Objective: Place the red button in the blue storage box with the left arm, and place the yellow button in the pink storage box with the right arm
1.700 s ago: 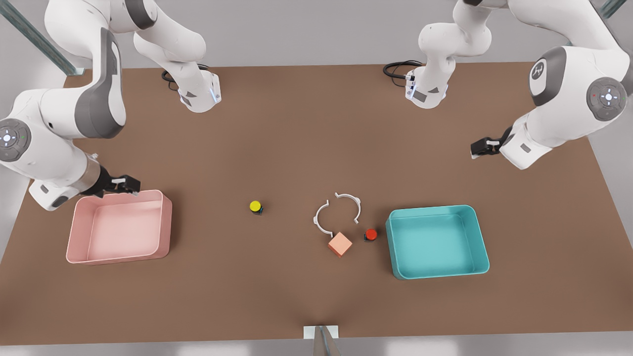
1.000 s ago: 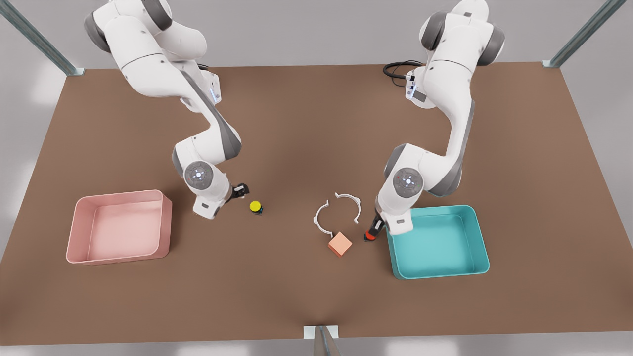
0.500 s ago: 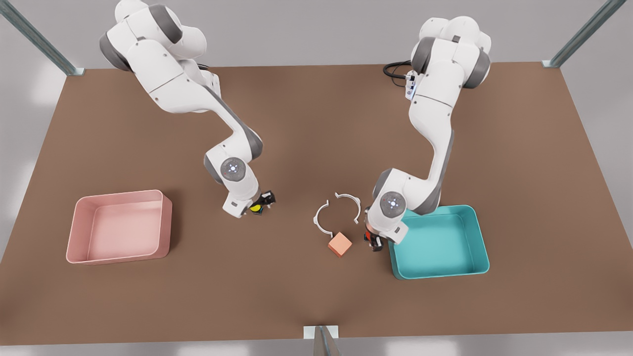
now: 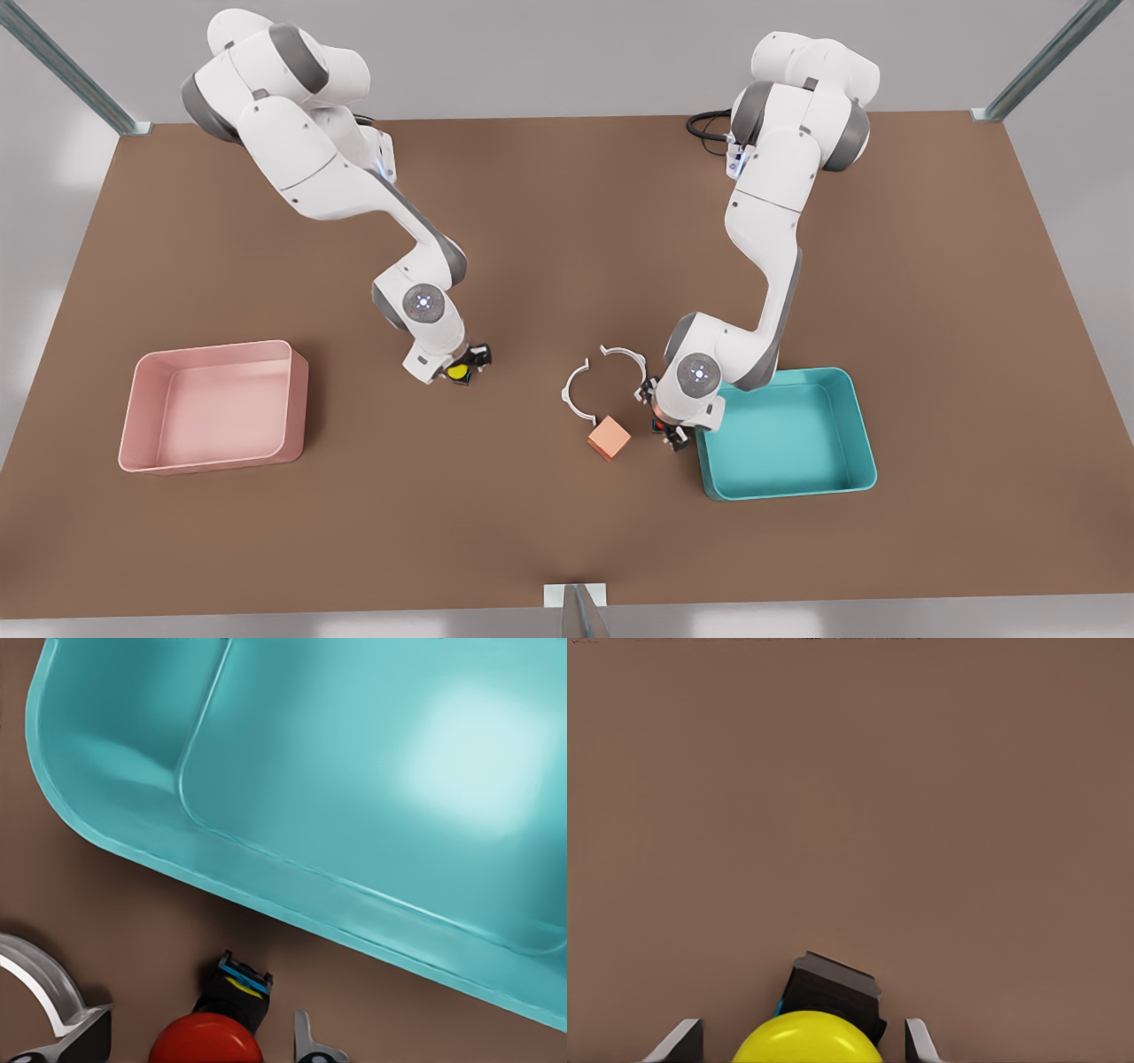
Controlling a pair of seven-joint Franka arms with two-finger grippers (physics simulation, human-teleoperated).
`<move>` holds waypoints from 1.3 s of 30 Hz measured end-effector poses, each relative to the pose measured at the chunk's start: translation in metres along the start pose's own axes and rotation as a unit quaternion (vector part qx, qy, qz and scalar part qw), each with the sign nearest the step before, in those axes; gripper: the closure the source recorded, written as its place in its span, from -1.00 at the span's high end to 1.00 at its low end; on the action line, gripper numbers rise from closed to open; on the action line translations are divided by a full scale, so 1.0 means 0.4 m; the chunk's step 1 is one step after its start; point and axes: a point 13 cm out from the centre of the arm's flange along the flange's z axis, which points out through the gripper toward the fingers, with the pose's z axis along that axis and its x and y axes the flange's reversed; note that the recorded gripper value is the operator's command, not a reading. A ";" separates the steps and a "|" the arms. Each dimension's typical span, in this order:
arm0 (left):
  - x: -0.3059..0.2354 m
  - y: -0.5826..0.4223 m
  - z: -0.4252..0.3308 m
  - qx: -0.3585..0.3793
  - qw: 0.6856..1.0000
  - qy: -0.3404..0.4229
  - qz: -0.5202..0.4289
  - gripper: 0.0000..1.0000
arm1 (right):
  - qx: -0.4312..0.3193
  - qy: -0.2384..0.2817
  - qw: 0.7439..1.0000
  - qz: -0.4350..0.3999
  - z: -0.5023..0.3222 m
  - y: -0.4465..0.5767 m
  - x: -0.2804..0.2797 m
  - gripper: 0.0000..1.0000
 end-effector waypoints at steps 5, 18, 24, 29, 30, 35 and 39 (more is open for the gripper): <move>-0.011 0.008 0.015 -0.003 1.000 -0.003 -0.018 0.34 | -0.009 -0.011 1.000 0.021 0.008 -0.001 -0.014 0.27; 0.013 -0.027 -0.180 0.018 0.999 0.023 -0.027 -0.03 | -0.013 -0.037 0.998 0.054 -0.046 0.000 -0.056 0.03; -0.265 -0.159 -0.367 -0.020 0.999 -0.013 -0.046 -0.02 | -0.005 -0.073 0.993 0.097 -0.208 -0.165 -0.195 0.03; -0.425 -0.218 -0.302 -0.057 0.997 -0.053 -0.007 1.00 | -0.017 -0.069 0.986 0.153 -0.318 -0.469 -0.242 0.04; -0.437 -0.235 -0.314 -0.056 0.997 -0.052 0.006 1.00 | -0.015 -0.067 0.985 0.161 -0.338 -0.533 -0.239 0.04; -0.405 -0.278 -0.642 -0.010 0.989 -0.014 0.147 1.00 | -0.011 -0.023 0.980 0.199 -0.324 -0.872 -0.122 0.04; -0.479 -0.185 -1.083 0.057 0.945 0.014 0.322 1.00 | -0.023 -0.005 0.977 0.210 -0.284 -1.097 -0.049 0.12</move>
